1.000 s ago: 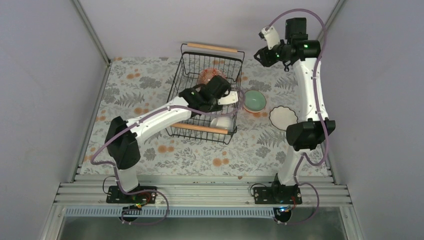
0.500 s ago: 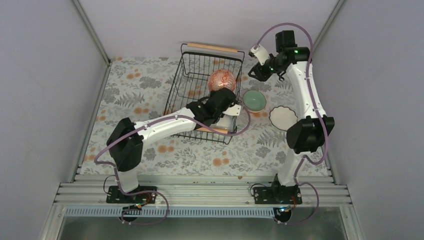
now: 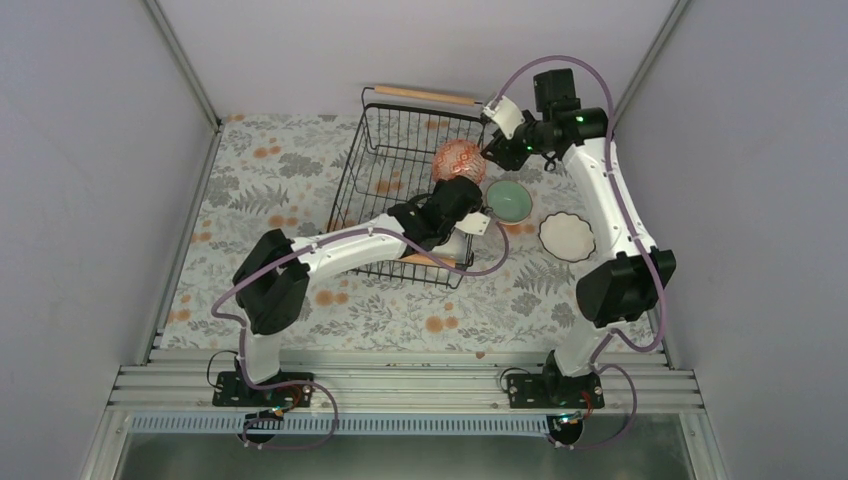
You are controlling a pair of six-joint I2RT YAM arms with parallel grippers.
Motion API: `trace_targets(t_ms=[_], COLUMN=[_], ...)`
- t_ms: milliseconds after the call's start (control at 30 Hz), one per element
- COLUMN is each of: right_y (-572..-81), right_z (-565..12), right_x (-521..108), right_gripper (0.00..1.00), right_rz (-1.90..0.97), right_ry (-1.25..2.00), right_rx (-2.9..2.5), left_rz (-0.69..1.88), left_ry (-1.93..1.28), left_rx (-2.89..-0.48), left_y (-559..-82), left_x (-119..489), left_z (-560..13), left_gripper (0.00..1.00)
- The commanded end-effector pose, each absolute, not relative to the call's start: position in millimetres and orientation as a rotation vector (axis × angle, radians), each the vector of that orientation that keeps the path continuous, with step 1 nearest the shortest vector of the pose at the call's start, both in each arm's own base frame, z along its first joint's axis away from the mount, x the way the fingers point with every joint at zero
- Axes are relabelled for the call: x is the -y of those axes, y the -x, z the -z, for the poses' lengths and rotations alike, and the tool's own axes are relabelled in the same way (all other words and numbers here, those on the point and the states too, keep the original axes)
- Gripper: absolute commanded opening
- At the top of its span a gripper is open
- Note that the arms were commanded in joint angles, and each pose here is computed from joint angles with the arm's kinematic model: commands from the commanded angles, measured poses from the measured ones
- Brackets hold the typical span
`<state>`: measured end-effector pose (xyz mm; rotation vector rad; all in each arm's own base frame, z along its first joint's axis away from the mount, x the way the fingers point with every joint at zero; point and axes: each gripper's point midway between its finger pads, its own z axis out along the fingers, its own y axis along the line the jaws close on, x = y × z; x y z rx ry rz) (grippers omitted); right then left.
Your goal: Unload the bowls from the dish rack
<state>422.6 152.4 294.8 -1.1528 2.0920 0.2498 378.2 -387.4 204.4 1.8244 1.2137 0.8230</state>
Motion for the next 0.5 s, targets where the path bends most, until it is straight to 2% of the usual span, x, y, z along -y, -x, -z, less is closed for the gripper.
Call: trace_targets(t_ms=[0,267,467], right_y=[-424.9,-435.0,-447.0], right_z=[-307.5,-291.3,-299.0], right_x=[-161.4,-174.5,-178.3], right_gripper=[0.51,0.48,0.37], right_rz=[-0.233,-0.202,-0.126], right_ry=[1.126,1.098,1.046], right_rx=[-2.043,-2.056,-2.031], left_rz=[-0.847,-0.848,-0.846], left_ry=[-1.735,-1.727,-1.726], left_rx=[-1.189,-1.181,-1.17], left_y=[-385.6,-379.2,-374.8], left_x=[398.3,401.5,402.8], left_z=[-234.2,-239.1,-241.7], left_gripper=[0.02,0.02,0.02])
